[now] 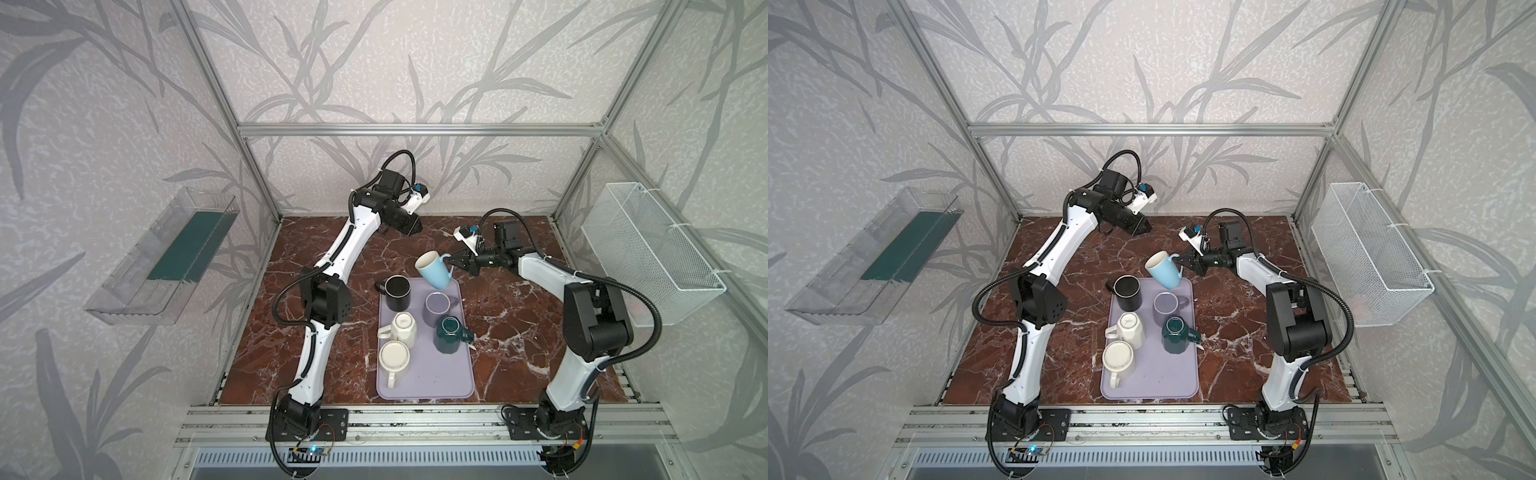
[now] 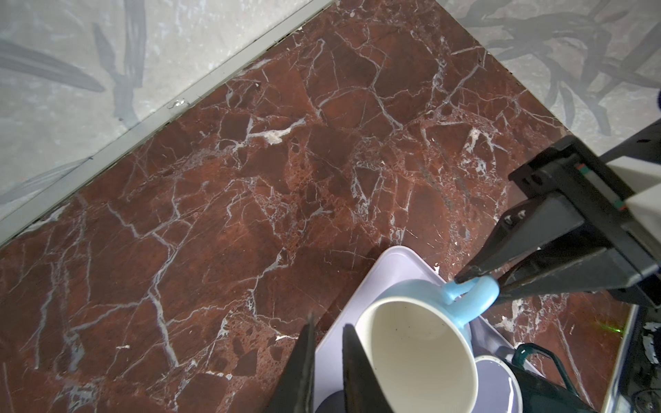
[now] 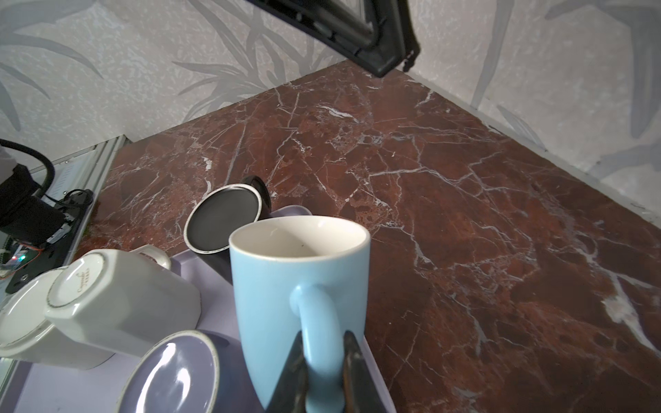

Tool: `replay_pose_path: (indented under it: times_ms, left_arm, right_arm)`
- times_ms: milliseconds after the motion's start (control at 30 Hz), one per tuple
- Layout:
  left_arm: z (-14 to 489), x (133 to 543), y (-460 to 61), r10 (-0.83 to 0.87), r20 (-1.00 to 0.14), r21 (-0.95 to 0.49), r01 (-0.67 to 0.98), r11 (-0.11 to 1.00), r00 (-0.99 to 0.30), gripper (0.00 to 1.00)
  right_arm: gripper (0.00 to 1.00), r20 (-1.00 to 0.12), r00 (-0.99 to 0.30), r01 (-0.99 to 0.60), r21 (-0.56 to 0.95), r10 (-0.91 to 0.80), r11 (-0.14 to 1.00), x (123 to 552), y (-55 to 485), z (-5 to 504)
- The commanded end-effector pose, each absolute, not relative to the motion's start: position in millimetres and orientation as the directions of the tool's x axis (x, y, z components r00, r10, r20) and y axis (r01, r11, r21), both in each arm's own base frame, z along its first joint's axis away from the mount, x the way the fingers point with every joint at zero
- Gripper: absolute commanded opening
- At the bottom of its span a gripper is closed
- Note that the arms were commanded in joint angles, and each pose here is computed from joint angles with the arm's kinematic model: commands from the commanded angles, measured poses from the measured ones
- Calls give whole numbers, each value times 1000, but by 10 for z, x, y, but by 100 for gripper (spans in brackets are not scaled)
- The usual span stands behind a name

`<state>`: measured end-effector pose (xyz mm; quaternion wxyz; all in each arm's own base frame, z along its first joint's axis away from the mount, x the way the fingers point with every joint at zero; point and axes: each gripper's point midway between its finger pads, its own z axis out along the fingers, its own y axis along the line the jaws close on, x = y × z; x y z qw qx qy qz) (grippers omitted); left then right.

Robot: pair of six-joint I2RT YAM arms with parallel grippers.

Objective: Turn the mug right side up
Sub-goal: Pick up the mug from the tray, then place the mug at the top-center of the table.

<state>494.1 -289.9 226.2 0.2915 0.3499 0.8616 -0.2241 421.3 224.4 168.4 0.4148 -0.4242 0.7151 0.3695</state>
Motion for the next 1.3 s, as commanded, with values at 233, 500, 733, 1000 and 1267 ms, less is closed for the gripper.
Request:
replay_pose_path:
  times_ms: [233, 500, 733, 1000, 1267]
  left_arm:
    - [2462, 5068, -2560, 399, -663, -79, 589, 804, -634, 15]
    - [2668, 4951, -2331, 277, -680, -88, 450, 889, -679, 13]
    - [2705, 4648, -2203, 171, -728, -144, 392, 909, -664, 13]
    - [2713, 4253, -2035, 106, -749, -178, 353, 919, -654, 13]
    - [2719, 3963, -1948, 48, -762, -224, 333, 916, -645, 13]
  right_arm:
    - [0, -953, -244, -751, 70, -178, 657, 4787, 2058, 1921]
    - [0, -975, -194, -499, -1, -113, 866, 5033, 1841, 1920]
    - [0, -992, -111, -290, -33, -67, 957, 5130, 1654, 1935]
    - [0, -999, -43, -119, 15, 10, 993, 5205, 1397, 1824]
    - [0, -997, 22, -94, 76, 78, 993, 5155, 1332, 1697]
